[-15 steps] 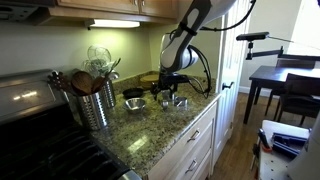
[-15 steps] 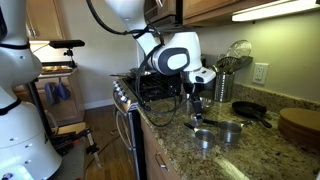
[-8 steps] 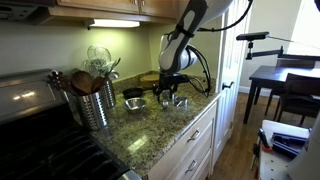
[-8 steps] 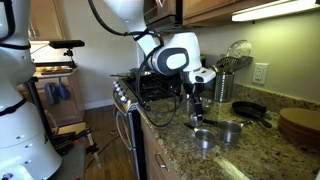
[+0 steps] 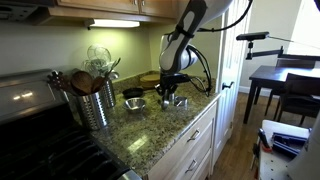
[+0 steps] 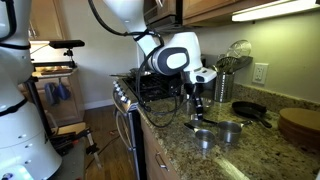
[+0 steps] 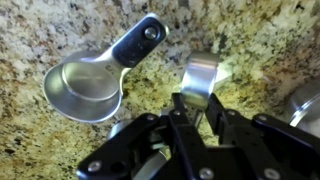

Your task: Seperate the silver pots.

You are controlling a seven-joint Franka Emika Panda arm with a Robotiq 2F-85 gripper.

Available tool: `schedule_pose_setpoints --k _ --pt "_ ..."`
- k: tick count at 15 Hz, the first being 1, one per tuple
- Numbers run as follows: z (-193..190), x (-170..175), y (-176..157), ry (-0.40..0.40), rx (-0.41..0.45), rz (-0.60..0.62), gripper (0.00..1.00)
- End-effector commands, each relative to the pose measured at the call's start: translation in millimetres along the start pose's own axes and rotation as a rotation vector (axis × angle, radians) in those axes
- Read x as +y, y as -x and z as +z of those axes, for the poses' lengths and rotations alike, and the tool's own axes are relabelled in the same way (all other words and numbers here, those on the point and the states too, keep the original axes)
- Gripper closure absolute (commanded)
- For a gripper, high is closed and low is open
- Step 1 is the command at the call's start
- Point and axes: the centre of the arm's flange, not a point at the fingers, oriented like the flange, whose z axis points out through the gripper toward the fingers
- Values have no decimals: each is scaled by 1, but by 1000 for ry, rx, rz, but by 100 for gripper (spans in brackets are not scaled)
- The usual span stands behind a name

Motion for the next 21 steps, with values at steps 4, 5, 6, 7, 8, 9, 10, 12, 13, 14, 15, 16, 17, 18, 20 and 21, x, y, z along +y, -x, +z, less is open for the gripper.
schedule_pose_setpoints --k 4,5,6,7,8,9,10,12,13,14,15,16,17,18,20,21 --pt "-4 -1 6 -7 -6 10 99" --pt "-4 -2 6 -9 -6 13 96" --pt "-4 -2 6 -10 -5 13 94" --pt "-4 -2 7 -11 -7 14 94" --pt "-5 -2 7 -16 -7 15 70" --pt "-6 -2 8 -20 -7 18 69" --pt "-7 -2 8 -21 -10 22 64" --pt "-8 -3 9 -29 -11 24 52" --pt "0 -5 2 -15 -7 24 71" --pt "0 -5 2 -17 -8 26 64" --pt "0 -5 2 -17 -8 26 58" --pt "0 -5 2 -17 -8 26 52" --pt "0 -5 2 -17 -8 26 52" --pt "0 -5 2 -18 -8 26 52" --pt "0 -5 2 -18 -8 27 52" --pt "0 -5 2 -18 -8 27 52"
